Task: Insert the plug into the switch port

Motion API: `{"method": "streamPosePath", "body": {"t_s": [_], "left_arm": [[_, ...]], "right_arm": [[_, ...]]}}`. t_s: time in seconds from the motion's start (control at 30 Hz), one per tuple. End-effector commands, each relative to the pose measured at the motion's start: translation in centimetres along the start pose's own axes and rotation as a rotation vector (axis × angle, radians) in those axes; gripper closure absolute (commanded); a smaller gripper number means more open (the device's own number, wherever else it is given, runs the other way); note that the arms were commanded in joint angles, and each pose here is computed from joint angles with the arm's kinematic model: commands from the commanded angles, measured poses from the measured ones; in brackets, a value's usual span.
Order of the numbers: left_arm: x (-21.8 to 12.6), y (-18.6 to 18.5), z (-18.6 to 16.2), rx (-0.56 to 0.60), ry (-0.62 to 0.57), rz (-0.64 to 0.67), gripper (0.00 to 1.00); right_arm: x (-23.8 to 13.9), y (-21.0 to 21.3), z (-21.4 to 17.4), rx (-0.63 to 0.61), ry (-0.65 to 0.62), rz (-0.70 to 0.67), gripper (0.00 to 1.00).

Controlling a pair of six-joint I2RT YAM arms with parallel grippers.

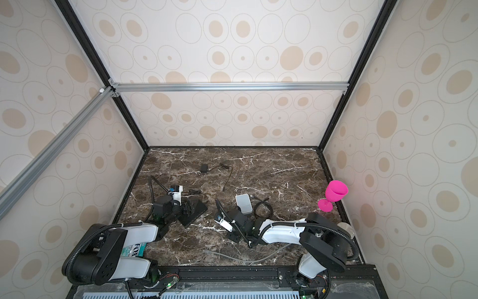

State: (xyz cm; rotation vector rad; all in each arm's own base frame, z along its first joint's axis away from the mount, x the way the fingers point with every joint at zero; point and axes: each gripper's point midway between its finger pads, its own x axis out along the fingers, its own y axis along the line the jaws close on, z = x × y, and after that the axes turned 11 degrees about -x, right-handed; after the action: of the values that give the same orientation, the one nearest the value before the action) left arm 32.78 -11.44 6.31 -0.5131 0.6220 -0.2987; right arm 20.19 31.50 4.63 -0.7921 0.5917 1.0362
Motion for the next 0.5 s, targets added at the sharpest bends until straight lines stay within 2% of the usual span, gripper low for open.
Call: {"method": "streamPosePath", "body": {"t_s": [0.0, 0.3, 0.47], "left_arm": [[0.2, -1.8, 1.4, 0.001, -0.03, -0.086, 0.33], [1.2, -1.6, 0.6, -0.041, 0.02, -0.094, 0.32], [2.3, -1.2, -0.7, -0.072, 0.085, -0.089, 0.32]], "right_arm": [[0.0, -0.3, 0.0, -0.021, 0.012, -0.01, 1.0], [-1.2, -1.2, -0.3, -0.036, -0.02, -0.073, 1.0], [-1.0, -1.3, -0.5, -0.038, -0.004, -0.077, 1.0]]}}
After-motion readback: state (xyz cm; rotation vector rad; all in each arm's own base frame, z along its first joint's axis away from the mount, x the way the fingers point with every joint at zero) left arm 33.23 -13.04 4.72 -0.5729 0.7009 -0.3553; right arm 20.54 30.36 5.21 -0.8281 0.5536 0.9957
